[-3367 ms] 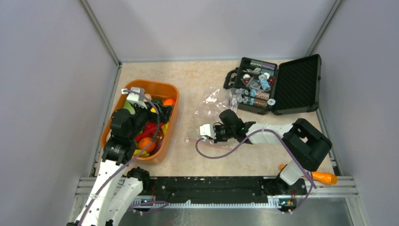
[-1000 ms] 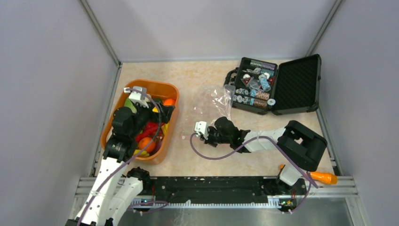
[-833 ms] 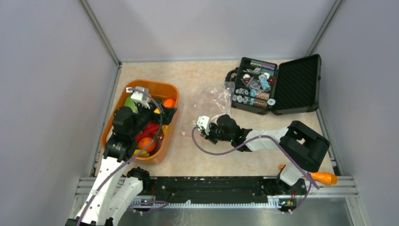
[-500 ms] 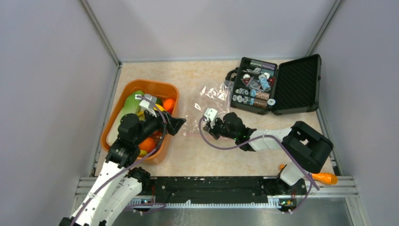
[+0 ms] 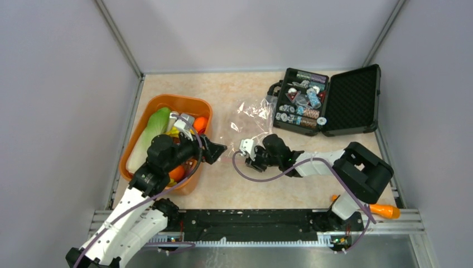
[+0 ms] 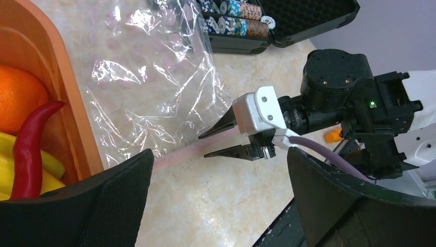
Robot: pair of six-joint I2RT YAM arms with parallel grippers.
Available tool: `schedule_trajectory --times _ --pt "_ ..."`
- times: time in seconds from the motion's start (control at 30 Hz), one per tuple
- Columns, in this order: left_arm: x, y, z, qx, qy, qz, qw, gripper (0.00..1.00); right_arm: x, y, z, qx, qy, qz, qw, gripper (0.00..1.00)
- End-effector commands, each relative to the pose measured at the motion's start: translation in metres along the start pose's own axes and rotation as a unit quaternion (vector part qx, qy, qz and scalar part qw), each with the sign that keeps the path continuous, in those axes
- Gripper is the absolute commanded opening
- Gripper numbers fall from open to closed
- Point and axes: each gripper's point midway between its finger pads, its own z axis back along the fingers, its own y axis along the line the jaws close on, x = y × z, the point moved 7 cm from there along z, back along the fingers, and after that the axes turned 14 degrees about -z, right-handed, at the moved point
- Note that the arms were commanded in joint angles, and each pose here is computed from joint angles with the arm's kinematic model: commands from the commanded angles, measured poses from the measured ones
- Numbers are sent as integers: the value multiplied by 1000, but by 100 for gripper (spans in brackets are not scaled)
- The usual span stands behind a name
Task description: Place the food in the zip-top bag and seal the zipper
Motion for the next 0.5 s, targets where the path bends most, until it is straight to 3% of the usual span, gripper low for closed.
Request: schedule_trajectory --times 0.0,0.47 --pt "16 -2 0 1 -34 -19 999 99 9 -5 -4 20 0 47 999 35" --pt "16 1 -2 10 -27 -28 999 99 -7 -18 -11 -29 18 69 997 33"
